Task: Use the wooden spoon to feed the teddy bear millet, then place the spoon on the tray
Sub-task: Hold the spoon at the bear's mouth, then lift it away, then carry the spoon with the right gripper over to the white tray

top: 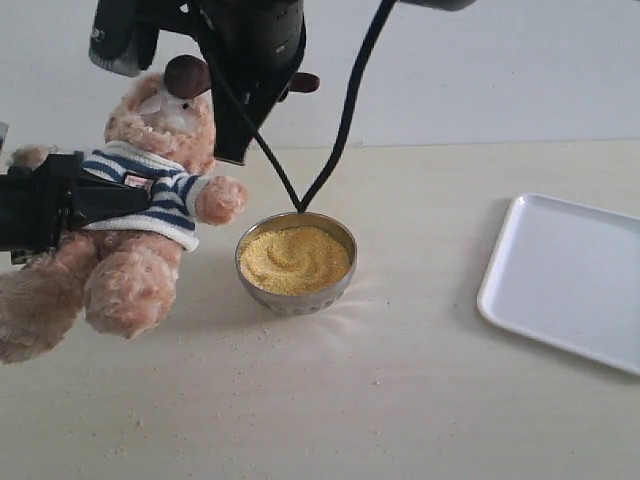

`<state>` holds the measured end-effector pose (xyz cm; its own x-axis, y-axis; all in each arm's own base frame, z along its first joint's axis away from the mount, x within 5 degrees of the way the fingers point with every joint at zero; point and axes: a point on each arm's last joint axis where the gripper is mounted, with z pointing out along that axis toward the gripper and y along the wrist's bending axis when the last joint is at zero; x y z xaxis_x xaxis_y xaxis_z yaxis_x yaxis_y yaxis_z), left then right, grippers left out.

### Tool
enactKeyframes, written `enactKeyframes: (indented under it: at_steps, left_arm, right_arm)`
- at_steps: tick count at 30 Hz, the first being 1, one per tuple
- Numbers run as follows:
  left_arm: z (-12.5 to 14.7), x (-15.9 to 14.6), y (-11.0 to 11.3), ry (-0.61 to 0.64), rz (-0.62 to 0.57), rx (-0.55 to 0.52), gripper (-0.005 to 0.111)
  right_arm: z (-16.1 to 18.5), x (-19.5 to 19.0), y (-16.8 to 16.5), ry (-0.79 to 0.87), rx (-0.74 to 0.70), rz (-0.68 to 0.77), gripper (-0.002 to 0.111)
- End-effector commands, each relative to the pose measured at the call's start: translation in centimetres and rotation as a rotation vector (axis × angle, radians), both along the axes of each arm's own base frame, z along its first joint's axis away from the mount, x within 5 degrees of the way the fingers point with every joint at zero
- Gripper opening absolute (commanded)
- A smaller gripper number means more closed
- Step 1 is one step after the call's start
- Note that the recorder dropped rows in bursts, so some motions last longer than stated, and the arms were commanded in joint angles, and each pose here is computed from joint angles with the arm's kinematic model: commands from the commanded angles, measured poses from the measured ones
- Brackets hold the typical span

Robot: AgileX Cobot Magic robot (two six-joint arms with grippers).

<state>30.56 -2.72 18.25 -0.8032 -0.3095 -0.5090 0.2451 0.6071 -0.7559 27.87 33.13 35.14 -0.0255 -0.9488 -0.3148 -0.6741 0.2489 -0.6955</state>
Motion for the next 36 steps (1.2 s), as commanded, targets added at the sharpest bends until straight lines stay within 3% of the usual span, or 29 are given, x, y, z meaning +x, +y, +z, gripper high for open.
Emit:
enactKeyframes:
  at_steps: [1,6,9,13,18,25,36]
  left_arm:
    - [0.2,0.0,0.0,-0.017,-0.004,-0.015,0.005]
    - [0.2,0.0,0.0,-0.017,-0.009,-0.01,0.005]
    - [0.2,0.0,0.0,-0.017,-0.009,-0.01,0.005]
    - [0.3,0.1,0.4,-0.027,0.014,-0.014,0.005]
    - [0.3,0.2,1.6,-0.028,0.055,-0.016,0.005]
    - [0.3,0.1,1.7,-0.028,0.043,-0.015,0.005]
    - [0.3,0.1,1.7,-0.028,0.043,-0.015,0.005]
  right_arm:
    - [4.5,-1.8,-1.4,0.001,0.221,0.027,0.0]
    - [9.1,-1.8,-6.0,0.067,0.528,-0.104,0.0]
    - [11.9,-1.0,-10.6,0.111,0.736,-0.183,0.0]
    - [14.2,-1.2,-15.8,0.106,0.802,-0.283,0.0]
    - [14.7,-1.7,-19.9,0.088,0.793,-0.399,0.0]
    - [11.6,-1.4,-23.8,0.145,0.779,-0.552,0.0]
    - [0.8,-1.1,-25.8,0.307,0.745,-0.683,0.0]
